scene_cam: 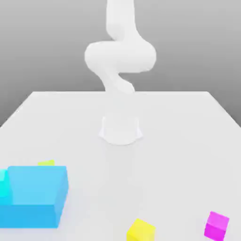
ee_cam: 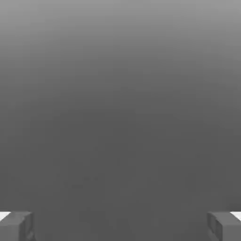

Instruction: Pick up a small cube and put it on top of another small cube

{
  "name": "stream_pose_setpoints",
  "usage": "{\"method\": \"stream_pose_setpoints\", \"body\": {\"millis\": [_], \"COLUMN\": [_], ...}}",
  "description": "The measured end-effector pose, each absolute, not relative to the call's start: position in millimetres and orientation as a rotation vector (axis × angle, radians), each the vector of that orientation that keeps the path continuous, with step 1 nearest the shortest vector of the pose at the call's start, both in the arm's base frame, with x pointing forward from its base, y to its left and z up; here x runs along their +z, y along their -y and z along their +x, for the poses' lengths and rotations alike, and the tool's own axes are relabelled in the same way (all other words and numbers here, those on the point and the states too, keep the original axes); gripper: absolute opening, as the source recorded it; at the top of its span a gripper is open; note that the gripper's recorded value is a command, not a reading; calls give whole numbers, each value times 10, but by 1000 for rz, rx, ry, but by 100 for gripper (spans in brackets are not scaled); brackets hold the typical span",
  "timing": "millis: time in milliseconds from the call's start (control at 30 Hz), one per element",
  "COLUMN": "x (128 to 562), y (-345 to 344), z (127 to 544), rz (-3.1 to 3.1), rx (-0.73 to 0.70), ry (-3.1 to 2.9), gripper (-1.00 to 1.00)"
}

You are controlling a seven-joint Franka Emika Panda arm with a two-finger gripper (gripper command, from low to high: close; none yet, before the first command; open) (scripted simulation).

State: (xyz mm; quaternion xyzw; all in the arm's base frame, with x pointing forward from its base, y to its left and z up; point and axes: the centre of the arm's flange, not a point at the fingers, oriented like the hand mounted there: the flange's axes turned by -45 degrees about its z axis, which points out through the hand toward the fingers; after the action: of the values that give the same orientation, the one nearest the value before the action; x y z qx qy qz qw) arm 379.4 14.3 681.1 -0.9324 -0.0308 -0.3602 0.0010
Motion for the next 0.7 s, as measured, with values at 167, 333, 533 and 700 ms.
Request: {"method": "stream_pose_setpoints", "body": {"millis": [167,333,533,700], "x": [6119,5349,4328,3427], "y": [-501,-909,-1429,-1909], "z": [4374,4780,5040,5033], "rz": [-2982,-3000,-2976,-2910], "rx": [-941,-752,-521,-326], "ry": [346,595,894,1157], "gripper": [0,0,0,0]}}
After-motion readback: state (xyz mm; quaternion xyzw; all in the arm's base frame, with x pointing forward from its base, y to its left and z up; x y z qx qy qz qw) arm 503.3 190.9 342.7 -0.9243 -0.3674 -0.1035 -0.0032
